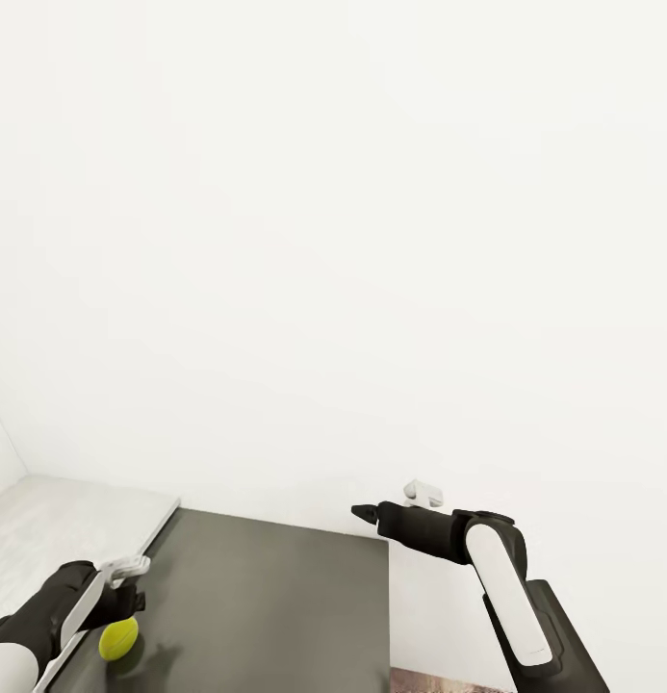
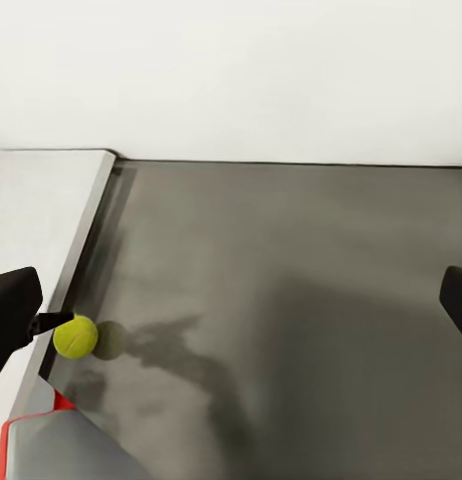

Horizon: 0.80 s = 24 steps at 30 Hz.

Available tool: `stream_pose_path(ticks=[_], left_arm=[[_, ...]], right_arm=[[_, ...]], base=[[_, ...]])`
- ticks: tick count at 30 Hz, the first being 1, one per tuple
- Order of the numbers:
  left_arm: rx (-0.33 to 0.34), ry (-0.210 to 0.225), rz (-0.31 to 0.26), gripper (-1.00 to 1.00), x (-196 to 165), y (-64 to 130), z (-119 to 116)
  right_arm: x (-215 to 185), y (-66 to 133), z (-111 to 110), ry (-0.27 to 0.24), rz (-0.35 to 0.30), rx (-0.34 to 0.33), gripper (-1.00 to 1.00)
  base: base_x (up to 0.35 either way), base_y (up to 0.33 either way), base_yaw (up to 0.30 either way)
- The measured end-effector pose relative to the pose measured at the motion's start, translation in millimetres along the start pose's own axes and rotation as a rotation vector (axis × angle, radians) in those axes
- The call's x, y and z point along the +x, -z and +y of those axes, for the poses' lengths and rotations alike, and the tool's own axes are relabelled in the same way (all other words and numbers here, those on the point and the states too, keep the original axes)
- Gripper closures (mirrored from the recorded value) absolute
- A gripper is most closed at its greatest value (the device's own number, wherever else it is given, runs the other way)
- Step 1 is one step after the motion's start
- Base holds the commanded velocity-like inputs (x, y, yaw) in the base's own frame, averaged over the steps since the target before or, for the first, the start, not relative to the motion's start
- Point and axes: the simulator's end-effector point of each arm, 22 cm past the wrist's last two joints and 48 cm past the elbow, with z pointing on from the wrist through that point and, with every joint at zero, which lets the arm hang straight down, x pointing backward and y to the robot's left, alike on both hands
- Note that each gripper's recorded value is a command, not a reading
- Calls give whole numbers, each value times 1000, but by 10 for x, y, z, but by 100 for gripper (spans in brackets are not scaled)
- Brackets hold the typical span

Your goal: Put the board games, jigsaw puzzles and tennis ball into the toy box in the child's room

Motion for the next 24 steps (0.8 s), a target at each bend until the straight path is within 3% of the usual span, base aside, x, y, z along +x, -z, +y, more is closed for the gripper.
stream_pose_path(ticks=[8,24], left_arm=[[-2,-6,-15,-100,-17,-47,-7],[-3,-17,17,-100,91,-145,-44]], right_arm=[[31,-39,-39,-7,10,3,-100],[95,-117,-117,-22,30,10,-100]], base=[[0,0,0],[0,0,0]])
